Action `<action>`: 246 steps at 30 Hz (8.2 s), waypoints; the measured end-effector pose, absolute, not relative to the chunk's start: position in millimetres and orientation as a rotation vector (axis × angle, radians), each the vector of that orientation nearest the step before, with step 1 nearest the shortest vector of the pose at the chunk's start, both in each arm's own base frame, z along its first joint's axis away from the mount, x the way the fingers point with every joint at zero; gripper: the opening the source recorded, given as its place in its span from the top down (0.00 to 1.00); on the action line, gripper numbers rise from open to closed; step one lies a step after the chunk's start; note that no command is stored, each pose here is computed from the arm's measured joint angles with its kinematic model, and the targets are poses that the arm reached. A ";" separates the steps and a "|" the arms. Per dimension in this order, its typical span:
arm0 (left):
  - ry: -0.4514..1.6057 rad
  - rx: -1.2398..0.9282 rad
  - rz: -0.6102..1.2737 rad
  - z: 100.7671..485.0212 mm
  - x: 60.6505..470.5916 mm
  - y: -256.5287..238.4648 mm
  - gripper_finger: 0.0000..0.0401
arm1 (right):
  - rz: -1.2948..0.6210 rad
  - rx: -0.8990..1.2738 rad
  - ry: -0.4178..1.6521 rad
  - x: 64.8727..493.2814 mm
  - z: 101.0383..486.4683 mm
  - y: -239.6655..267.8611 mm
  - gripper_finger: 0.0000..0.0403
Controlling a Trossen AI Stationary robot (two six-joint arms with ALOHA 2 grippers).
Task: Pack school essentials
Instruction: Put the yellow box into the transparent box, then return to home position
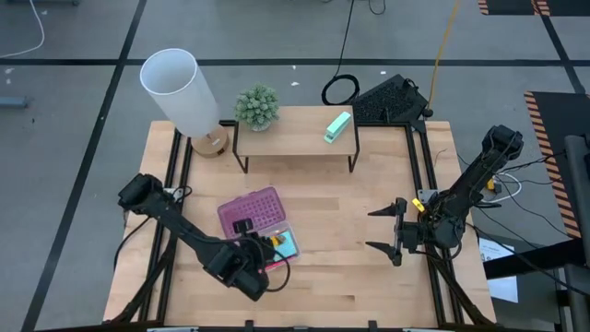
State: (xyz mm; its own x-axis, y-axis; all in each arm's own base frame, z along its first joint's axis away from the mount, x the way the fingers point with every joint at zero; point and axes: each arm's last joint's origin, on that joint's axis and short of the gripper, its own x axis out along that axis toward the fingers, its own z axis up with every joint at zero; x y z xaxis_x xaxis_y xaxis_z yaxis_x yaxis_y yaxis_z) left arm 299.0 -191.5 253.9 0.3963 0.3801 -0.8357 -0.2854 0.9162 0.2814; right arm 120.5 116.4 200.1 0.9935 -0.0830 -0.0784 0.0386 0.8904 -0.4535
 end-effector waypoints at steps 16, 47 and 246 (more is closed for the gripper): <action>1.225 -0.025 0.500 227.6 306.4 -159.7 0.66 | -0.062 -0.476 0.101 120.4 199.5 116.4 0.04; 1.156 -0.054 0.443 227.3 316.4 -161.7 0.52 | -0.062 -0.481 0.103 120.5 199.2 116.3 0.04; 0.085 0.111 0.011 243.3 214.7 -57.8 0.95 | -0.096 -0.197 -0.071 95.5 174.9 -14.3 1.00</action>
State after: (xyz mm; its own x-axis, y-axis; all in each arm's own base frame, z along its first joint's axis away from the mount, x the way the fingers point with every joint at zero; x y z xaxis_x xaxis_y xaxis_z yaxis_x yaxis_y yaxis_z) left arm 214.7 -57.8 243.3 0.9963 0.0152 -0.0845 -0.0058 0.9938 0.1106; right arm 95.5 -14.3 174.9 0.9929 -0.0880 0.0802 0.1020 0.9761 -0.1921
